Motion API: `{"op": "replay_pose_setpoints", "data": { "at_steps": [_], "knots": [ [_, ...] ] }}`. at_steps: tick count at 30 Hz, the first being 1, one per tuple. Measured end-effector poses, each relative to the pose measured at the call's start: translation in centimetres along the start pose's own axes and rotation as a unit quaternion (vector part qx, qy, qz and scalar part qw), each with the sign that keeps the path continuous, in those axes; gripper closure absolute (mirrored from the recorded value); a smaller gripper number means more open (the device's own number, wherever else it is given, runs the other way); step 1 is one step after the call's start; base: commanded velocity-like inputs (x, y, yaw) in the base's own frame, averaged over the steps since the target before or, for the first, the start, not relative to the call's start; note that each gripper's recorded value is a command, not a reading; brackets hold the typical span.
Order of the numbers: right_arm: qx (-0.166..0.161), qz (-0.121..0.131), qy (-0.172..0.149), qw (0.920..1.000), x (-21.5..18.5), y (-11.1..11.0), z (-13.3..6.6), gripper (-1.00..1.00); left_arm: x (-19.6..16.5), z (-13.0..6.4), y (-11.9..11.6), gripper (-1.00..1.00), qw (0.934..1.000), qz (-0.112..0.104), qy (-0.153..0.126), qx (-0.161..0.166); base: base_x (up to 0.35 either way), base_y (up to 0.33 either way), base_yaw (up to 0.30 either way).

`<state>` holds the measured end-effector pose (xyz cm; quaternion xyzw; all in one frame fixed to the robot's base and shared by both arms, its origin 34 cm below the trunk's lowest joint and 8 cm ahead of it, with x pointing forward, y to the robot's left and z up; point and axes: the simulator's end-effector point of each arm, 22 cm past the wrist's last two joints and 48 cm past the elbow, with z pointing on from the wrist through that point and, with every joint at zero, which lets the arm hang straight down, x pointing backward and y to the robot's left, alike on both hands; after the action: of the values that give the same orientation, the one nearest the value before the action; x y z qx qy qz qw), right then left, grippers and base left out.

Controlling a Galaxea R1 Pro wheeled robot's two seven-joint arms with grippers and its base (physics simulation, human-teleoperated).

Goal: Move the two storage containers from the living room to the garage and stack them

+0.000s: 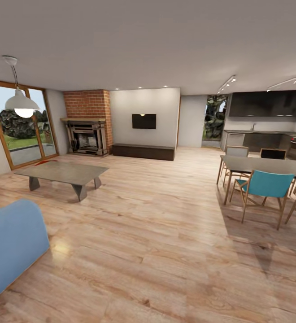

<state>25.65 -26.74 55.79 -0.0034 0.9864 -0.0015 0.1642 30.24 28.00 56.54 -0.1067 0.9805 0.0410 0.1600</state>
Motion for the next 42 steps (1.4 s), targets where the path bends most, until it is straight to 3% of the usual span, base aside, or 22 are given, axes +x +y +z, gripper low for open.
{"op": "replay_pose_setpoints", "data": {
  "at_steps": [42],
  "knots": [
    [0.000, 0.002, 0.002, 1.0000, 0.09, -0.06, 0.00, -1.00, 0.05, 0.00, 0.00, -1.00, 1.0000, 0.001, 0.001, 0.000, 0.322, 0.000, 0.000]
  ]
}}
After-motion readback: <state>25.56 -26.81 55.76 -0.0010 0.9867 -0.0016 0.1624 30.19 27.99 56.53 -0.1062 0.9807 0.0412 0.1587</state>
